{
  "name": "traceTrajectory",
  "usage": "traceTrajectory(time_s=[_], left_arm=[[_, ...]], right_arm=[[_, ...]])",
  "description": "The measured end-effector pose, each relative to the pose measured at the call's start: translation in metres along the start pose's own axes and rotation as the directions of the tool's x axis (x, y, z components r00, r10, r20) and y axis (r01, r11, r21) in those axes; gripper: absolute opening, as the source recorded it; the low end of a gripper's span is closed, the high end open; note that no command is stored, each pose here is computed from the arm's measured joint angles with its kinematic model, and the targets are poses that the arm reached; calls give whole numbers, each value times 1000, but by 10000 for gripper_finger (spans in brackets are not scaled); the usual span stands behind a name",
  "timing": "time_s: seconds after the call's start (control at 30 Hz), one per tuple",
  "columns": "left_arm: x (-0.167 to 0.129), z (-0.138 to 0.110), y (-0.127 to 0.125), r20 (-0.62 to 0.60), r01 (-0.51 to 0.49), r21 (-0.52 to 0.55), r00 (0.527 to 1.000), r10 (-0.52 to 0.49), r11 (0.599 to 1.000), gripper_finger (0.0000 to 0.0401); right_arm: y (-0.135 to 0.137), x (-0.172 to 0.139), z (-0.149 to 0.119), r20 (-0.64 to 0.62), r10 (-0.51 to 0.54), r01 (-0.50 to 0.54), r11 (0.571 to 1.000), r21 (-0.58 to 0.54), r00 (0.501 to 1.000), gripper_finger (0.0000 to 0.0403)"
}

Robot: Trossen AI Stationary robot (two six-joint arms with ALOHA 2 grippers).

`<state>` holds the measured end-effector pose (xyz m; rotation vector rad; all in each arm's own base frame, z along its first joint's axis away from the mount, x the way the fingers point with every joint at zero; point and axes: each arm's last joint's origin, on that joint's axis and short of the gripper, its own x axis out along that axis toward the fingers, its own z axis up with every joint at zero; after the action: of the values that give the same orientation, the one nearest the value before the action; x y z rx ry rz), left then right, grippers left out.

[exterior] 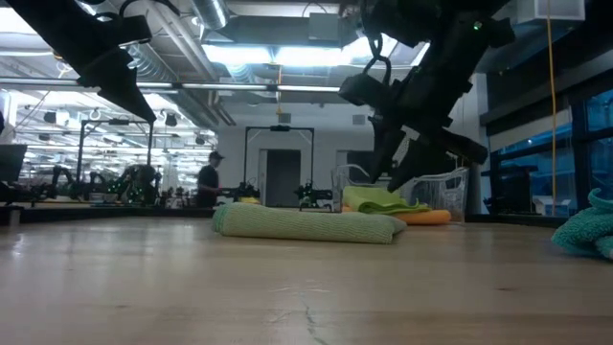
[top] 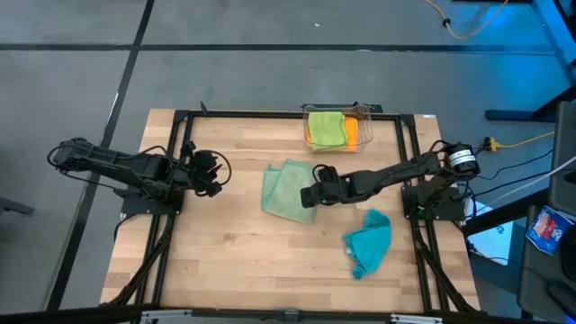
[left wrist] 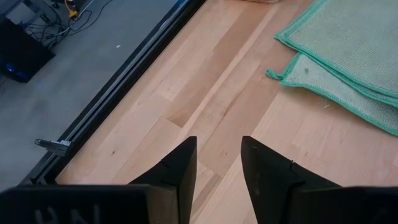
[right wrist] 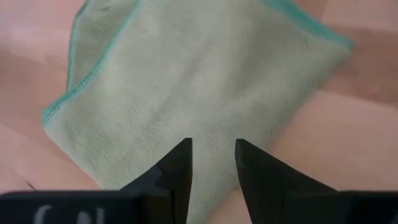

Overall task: Fold microfiber towels
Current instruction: Fold the green microfiber towel

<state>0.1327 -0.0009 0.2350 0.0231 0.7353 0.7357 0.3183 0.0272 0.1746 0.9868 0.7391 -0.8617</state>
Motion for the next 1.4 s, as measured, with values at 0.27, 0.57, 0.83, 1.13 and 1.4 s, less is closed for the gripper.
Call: traceTrajectory(time_s=[0.27, 0.57, 0.83, 1.13, 1.4], left_arm=[[0, 0, 0, 0, 0, 0, 1000, 0, 1000, 118], [0, 0, 0, 0, 0, 0, 1000, 0, 1000, 118], [0, 0, 0, 0, 0, 0, 1000, 0, 1000, 118], [0, 0, 0, 0, 0, 0, 1000, 0, 1000, 118], [0, 0, 0, 0, 0, 0, 1000, 0, 1000, 118]], right_arm=[[-9, 0, -1, -11, -91, 91, 994, 63, 996, 208], [-14, -1, 1, 43, -146, 145, 989, 25, 988, 261], [-55, -17, 17, -142, -484, 496, 866, 62, 864, 260], [-104, -63, 7, -55, -366, 370, 914, 167, 929, 260], [-121, -28, -13, 275, 383, -442, 874, 202, 882, 260]])
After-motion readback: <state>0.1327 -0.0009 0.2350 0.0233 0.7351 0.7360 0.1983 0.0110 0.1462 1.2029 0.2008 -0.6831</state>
